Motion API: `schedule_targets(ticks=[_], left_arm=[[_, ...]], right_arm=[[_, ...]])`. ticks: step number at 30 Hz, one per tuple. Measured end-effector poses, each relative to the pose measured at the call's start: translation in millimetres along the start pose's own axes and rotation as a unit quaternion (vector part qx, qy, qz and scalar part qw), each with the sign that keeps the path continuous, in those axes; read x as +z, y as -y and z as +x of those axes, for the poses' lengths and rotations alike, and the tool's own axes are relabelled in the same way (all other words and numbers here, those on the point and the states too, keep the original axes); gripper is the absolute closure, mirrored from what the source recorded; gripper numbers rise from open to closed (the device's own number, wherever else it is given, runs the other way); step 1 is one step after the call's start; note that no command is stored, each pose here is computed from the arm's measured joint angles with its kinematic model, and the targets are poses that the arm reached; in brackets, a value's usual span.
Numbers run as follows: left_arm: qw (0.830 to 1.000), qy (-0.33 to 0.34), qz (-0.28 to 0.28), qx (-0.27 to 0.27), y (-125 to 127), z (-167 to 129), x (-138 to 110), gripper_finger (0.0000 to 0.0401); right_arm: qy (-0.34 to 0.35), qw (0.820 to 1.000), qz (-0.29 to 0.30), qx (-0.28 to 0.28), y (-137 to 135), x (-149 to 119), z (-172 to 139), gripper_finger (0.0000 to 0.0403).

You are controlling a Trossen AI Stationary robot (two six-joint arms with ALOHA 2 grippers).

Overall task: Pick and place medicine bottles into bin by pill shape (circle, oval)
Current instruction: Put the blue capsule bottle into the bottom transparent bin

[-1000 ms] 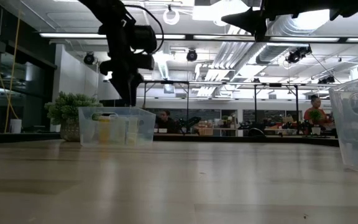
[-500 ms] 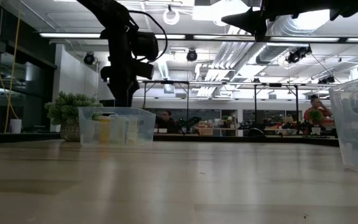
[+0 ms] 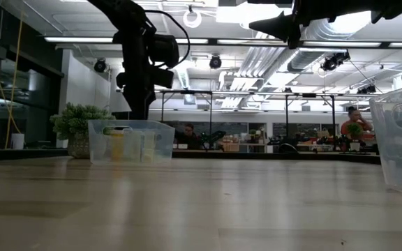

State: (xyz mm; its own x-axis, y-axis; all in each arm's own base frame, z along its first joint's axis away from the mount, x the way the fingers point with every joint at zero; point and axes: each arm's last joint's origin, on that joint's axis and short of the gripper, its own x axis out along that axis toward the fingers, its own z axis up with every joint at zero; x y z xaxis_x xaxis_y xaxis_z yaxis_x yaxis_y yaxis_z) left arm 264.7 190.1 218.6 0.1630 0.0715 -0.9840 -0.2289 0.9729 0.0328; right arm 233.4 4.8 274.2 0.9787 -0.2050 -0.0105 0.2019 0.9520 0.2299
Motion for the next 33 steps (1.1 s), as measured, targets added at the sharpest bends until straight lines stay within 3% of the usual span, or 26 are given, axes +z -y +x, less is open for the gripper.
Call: schedule_targets(ticks=[9,20,33], left_arm=[[1.0,0.002,-0.006,-0.004,0,0,0,0.0198],[1.0,-0.007,-0.001,0.011,-1,4,1,0.0131],[1.0,-0.022,-0.011,0.005,-2,17,4,0.0128]], right_arm=[[0.0,1.0,-0.001,0.0,0,0,0,0.0121],[0.0,1.0,-0.008,0.0,0,0,0,0.0121],[0.0,1.0,-0.008,-0.001,0,0,0,0.0121]])
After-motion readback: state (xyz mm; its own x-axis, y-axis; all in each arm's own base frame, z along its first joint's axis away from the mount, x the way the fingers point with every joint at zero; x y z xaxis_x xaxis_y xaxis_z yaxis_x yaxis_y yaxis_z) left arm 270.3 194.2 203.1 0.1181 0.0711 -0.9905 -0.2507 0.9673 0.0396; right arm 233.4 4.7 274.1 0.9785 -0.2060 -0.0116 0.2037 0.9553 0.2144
